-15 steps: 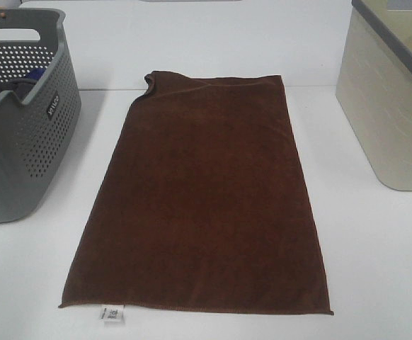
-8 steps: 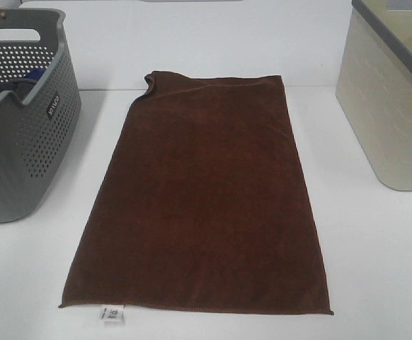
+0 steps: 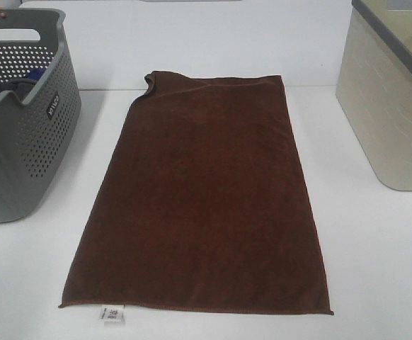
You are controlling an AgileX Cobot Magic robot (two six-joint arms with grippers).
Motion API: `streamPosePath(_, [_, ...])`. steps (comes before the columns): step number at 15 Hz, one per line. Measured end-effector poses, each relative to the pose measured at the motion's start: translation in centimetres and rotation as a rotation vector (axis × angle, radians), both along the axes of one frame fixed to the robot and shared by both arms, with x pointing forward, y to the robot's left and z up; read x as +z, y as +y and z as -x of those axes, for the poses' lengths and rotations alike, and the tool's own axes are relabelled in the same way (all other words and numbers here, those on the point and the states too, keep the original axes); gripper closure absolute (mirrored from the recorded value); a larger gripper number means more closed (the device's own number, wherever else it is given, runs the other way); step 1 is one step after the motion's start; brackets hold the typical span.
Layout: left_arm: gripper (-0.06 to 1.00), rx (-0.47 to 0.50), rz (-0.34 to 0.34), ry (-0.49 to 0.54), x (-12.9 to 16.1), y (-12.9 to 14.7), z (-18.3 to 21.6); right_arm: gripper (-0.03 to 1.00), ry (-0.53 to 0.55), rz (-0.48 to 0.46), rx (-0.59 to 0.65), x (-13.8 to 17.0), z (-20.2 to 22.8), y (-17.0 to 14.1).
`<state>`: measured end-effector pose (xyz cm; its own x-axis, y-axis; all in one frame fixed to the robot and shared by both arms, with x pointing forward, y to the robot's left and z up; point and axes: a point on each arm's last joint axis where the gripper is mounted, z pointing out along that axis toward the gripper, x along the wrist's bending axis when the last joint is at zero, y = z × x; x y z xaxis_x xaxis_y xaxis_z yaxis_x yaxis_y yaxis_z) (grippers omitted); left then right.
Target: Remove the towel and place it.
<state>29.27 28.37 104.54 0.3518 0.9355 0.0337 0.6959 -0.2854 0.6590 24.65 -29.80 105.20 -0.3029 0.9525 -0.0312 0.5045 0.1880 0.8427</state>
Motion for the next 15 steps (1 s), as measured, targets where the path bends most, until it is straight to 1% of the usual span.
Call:
streamPosePath(2, [0.26,0.068,0.020,-0.058,0.3,0.6,0.7,0.30,-0.001,0.000,-0.001,0.0,0.0,0.0])
streamPosePath(4, [0.26,0.151,0.045,-0.156,0.7,1.3,2.2,0.30,-0.001,0.000,-0.042,0.0,0.0,0.0])
streamPosePath(8, [0.26,0.276,0.078,-0.350,0.9,2.0,5.2,0.30,-0.001,0.000,-0.225,0.0,0.0,-0.2])
streamPosePath(9, [0.26,0.301,0.080,-0.382,0.9,2.0,5.7,0.30,-0.001,0.000,-0.267,0.0,0.0,-0.2])
streamPosePath(11, [0.26,0.337,0.075,-0.394,0.9,2.0,5.9,0.30,-0.001,0.000,-0.299,0.0,0.0,-0.2])
streamPosePath(15, [0.26,0.344,0.074,-0.394,0.9,2.0,5.9,0.30,-0.001,0.000,-0.300,0.0,0.0,-0.2])
